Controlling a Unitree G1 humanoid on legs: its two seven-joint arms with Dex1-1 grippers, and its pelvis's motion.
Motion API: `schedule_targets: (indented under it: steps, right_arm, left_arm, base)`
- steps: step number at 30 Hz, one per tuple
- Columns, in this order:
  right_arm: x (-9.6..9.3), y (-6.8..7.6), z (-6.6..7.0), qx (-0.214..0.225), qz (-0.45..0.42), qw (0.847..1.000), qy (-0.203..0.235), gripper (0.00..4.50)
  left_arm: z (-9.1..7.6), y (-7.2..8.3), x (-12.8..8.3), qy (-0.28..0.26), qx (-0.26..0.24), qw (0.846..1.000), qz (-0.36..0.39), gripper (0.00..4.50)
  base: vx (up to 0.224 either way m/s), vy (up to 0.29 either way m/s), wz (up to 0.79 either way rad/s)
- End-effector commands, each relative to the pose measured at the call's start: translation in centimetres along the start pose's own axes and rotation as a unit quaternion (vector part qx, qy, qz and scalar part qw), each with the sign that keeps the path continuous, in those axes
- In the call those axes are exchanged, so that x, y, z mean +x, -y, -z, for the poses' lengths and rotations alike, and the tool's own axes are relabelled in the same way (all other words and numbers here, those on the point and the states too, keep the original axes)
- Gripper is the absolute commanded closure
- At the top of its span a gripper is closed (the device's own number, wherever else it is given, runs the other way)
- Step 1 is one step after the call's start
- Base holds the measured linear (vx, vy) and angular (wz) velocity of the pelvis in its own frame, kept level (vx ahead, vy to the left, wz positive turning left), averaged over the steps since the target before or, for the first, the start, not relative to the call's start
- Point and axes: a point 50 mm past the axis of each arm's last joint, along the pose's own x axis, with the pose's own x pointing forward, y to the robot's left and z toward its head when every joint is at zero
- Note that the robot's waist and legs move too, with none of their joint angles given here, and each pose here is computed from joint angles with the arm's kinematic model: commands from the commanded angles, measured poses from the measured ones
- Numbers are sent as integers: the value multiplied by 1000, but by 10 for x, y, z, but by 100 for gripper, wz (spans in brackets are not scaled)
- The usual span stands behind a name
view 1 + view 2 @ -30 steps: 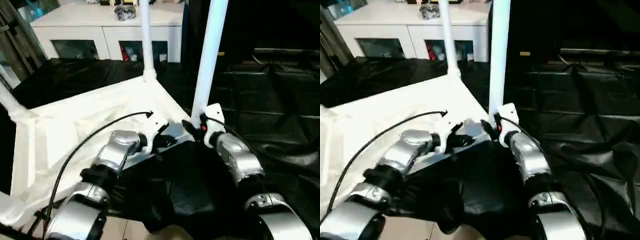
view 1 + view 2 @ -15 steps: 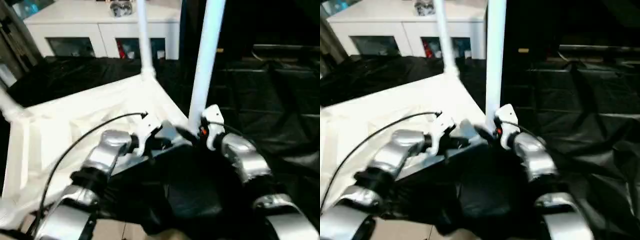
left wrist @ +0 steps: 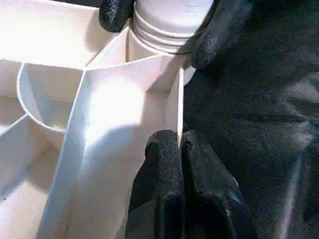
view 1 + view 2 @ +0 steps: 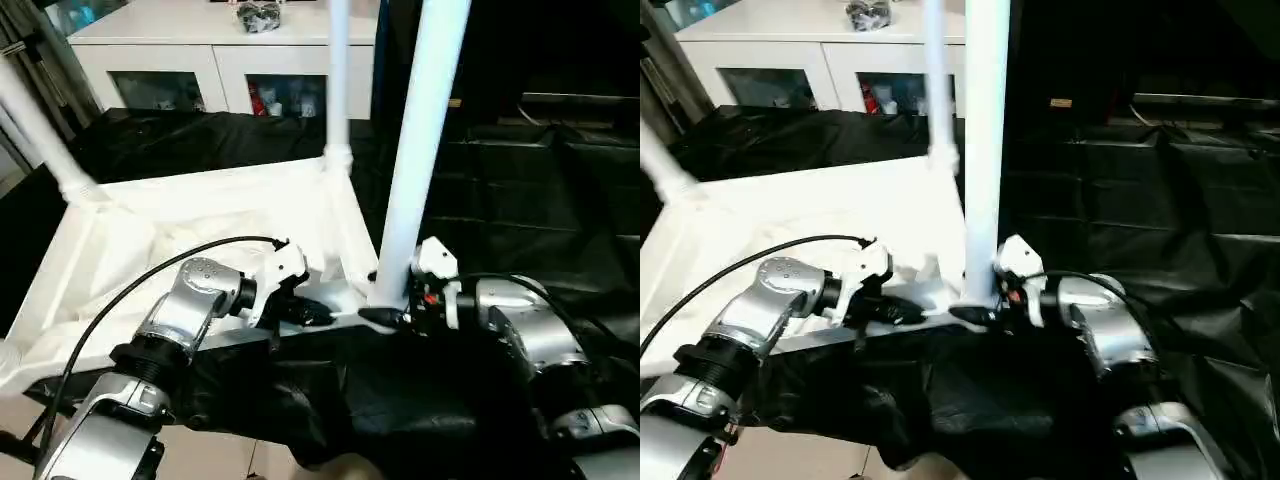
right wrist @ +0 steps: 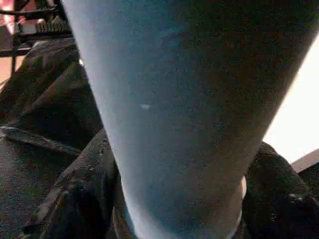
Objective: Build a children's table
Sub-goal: Rotate leg to tighten
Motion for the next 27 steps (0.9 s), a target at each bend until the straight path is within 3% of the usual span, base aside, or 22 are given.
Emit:
schedule_targets:
  steps: [1, 8, 12, 13, 16, 22, 25, 26, 27]
  right_arm:
    - [22, -20, 9, 15, -75, 997, -16, 157]
    - [27, -23, 9, 29, -73, 997, 2, 175]
    - [35, -21, 11, 62, -31, 997, 22, 177]
    - [42, -15, 14, 82, 24, 996, 22, 178]
    - [52, -5, 20, 111, 125, 986, 9, 178]
    - [78, 5, 19, 173, 282, 944, 7, 180]
    - [92, 0, 12, 160, 279, 947, 9, 180]
    - [95, 0, 9, 159, 276, 948, 18, 145]
    - [97, -1, 7, 158, 273, 949, 26, 145]
  left_arm:
    - [-25, 3, 7, 38, 50, 998, 19, 450]
    - [-26, 3, 11, 48, 47, 998, 13, 450]
    - [-32, -2, 17, 68, 34, 997, -19, 450]
    - [-36, -5, 23, 75, 28, 996, -41, 450]
    - [-39, -9, 32, 71, 21, 994, -78, 450]
    - [-47, -16, 55, 71, -11, 983, -167, 450]
    - [-50, -15, 62, 74, -9, 981, -180, 450]
    - [-51, -14, 63, 76, -6, 981, -178, 450]
    - [-51, -13, 63, 78, 0, 982, -175, 450]
  base:
    - [0, 0, 0]
    - [0, 0, 0]
    - [0, 0, 0]
    - [0, 0, 0]
    - [0, 0, 0]
    - [0, 0, 0]
    - [0, 0, 0]
    - [0, 0, 0]
    - [0, 0, 0]
